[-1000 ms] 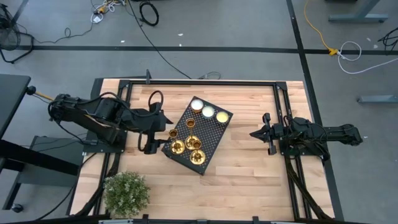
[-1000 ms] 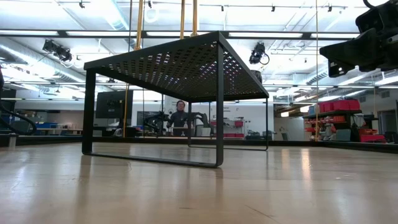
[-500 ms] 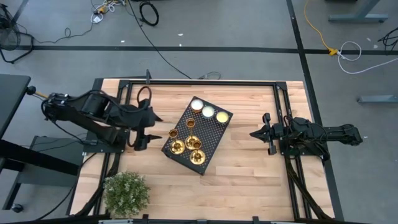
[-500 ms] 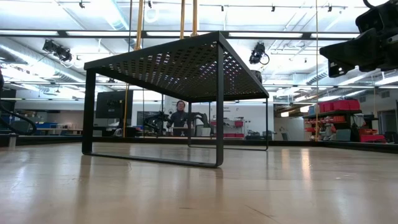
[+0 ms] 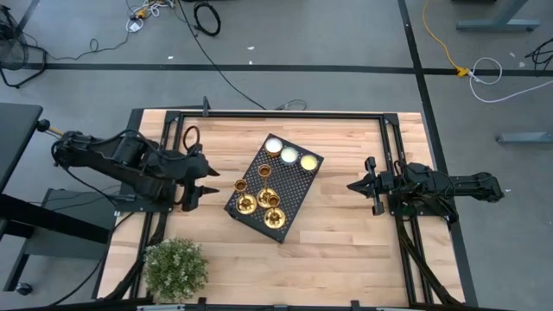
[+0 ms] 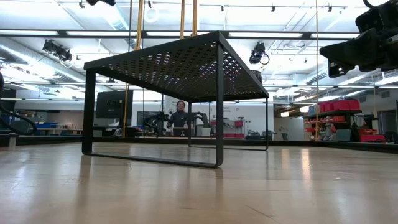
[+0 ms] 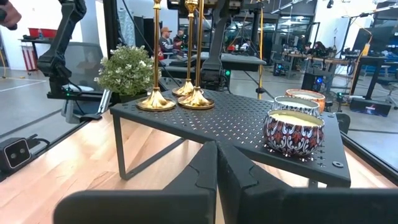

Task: Stock candles on shelf
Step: Return to Home Position

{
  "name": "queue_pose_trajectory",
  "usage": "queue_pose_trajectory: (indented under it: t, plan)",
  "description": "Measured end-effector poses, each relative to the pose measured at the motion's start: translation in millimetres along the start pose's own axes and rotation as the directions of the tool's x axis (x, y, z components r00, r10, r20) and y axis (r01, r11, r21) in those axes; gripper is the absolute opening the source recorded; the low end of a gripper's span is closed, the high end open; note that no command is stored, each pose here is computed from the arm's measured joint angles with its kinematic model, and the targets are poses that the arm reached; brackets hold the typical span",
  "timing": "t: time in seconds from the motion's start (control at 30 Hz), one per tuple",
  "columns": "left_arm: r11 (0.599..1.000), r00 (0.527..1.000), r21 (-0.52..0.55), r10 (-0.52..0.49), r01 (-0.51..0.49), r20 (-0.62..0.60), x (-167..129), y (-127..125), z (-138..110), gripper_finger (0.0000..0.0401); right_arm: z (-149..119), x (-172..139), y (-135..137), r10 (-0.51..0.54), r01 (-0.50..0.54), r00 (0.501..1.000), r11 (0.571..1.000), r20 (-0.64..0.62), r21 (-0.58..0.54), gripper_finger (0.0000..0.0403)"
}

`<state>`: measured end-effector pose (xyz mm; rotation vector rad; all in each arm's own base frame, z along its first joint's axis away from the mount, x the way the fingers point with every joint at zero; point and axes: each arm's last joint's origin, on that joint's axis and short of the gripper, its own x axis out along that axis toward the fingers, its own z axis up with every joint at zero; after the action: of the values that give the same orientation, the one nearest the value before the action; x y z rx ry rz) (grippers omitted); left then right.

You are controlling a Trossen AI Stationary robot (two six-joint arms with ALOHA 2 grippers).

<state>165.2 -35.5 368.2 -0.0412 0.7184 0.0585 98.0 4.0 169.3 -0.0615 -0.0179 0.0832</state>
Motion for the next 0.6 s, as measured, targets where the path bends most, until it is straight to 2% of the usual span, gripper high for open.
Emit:
queue_pose_trajectory:
  t: [0.4,0.6]
  plan:
    - [1.000,0.998,0.001,0.024,-0.024,0.055,21,6,-44,0.0148,0,0,0,0.000,0.000,1.000,1.000,0.000,0.000,0.0006]
    - [0.989,0.988,0.004,0.147,-0.147,0.051,29,13,-65,0.0110,0,0,0,0.000,0.000,1.000,1.000,0.000,0.000,0.0006]
